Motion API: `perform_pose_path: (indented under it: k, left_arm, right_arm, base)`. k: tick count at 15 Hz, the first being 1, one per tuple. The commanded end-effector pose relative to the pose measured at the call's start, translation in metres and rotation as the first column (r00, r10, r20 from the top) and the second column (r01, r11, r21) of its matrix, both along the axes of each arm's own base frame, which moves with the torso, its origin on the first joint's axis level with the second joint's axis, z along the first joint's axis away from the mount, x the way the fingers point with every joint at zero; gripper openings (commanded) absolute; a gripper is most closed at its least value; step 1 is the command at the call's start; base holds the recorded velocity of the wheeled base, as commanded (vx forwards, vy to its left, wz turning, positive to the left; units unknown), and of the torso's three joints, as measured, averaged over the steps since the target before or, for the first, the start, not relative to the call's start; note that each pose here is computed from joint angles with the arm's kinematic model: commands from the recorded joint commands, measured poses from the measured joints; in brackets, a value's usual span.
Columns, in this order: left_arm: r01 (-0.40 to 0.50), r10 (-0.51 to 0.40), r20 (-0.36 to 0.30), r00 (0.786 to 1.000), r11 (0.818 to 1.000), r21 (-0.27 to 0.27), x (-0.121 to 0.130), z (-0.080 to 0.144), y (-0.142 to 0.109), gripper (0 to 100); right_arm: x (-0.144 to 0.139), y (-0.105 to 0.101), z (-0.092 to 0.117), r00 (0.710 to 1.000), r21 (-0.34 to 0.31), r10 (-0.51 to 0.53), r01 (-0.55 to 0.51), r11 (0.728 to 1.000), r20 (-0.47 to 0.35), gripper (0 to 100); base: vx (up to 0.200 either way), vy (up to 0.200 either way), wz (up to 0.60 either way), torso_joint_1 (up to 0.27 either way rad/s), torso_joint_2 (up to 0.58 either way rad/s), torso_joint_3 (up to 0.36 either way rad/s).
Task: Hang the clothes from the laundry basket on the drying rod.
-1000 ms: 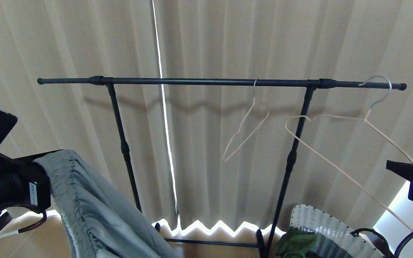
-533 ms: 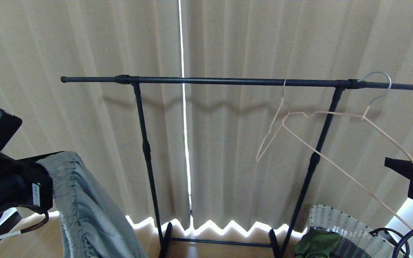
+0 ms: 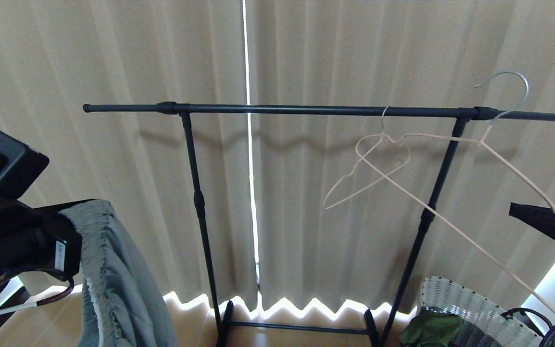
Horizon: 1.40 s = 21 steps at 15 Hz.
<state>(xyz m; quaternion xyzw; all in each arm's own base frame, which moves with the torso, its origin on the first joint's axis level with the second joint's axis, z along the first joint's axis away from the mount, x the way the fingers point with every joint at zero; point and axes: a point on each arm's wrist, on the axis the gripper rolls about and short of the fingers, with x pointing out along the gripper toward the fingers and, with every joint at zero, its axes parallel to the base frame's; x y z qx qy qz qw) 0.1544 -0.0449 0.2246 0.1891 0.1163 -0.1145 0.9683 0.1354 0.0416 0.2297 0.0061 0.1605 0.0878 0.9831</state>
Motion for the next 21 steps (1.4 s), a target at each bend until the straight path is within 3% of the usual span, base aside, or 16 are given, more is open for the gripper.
perform_pose_path:
  k: [1, 6, 8, 12, 13, 14, 21]
  left_arm:
    - [-0.002, 0.002, -0.009, 1.000, 1.000, 0.008, 0.016, 0.005, -0.008, 0]
    - [-0.056, 0.055, 0.012, 0.998, 0.998, 0.024, 0.059, 0.023, -0.033, 0]
    - [-0.074, 0.074, 0.012, 0.997, 0.997, -0.003, 0.076, 0.028, -0.040, 0]
    - [-0.149, 0.148, -0.020, 0.989, 0.986, -0.081, 0.098, 0.034, -0.058, 0]
    - [-0.197, 0.195, -0.036, 0.980, 0.975, -0.104, 0.113, 0.037, -0.068, 0]
    - [-0.214, 0.210, -0.040, 0.977, 0.971, -0.107, 0.122, 0.038, -0.074, 0]
    - [-0.235, 0.230, -0.071, 0.971, 0.969, -0.070, 0.132, 0.037, -0.083, 0]
  right_arm:
    - [0.004, 0.010, 0.004, 0.998, 0.001, 0.061, -0.061, 0.998, -0.001, 0]
    - [0.016, 0.044, 0.004, 0.971, 0.037, 0.232, -0.230, 0.972, -0.050, 0]
    - [0.006, 0.061, 0.005, 0.946, 0.103, 0.318, -0.311, 0.945, -0.063, 0]
    - [-0.003, 0.072, 0.005, 0.916, 0.167, 0.393, -0.376, 0.911, -0.079, 0]
    - [-0.009, 0.076, 0.007, 0.883, 0.205, 0.462, -0.439, 0.875, -0.078, 0]
    - [-0.010, 0.078, 0.007, 0.867, 0.214, 0.492, -0.467, 0.858, -0.079, 0]
    - [-0.019, 0.094, 0.012, 0.802, 0.242, 0.592, -0.561, 0.792, -0.078, 0]
  base:
    - [0.000, 0.000, 0.00, 0.000, 0.00, 0.000]
    - [0.000, 0.000, 0.00, 0.000, 0.00, 0.000]
    - [0.000, 0.000, 0.00, 0.000, 0.00, 0.000]
    - [0.000, 0.000, 0.00, 0.000, 0.00, 0.000]
    - [0.000, 0.000, 0.00, 0.000, 0.00, 0.000]
    - [0.000, 0.000, 0.00, 0.000, 0.00, 0.000]
    - [0.000, 0.000, 0.00, 0.000, 0.00, 0.000]
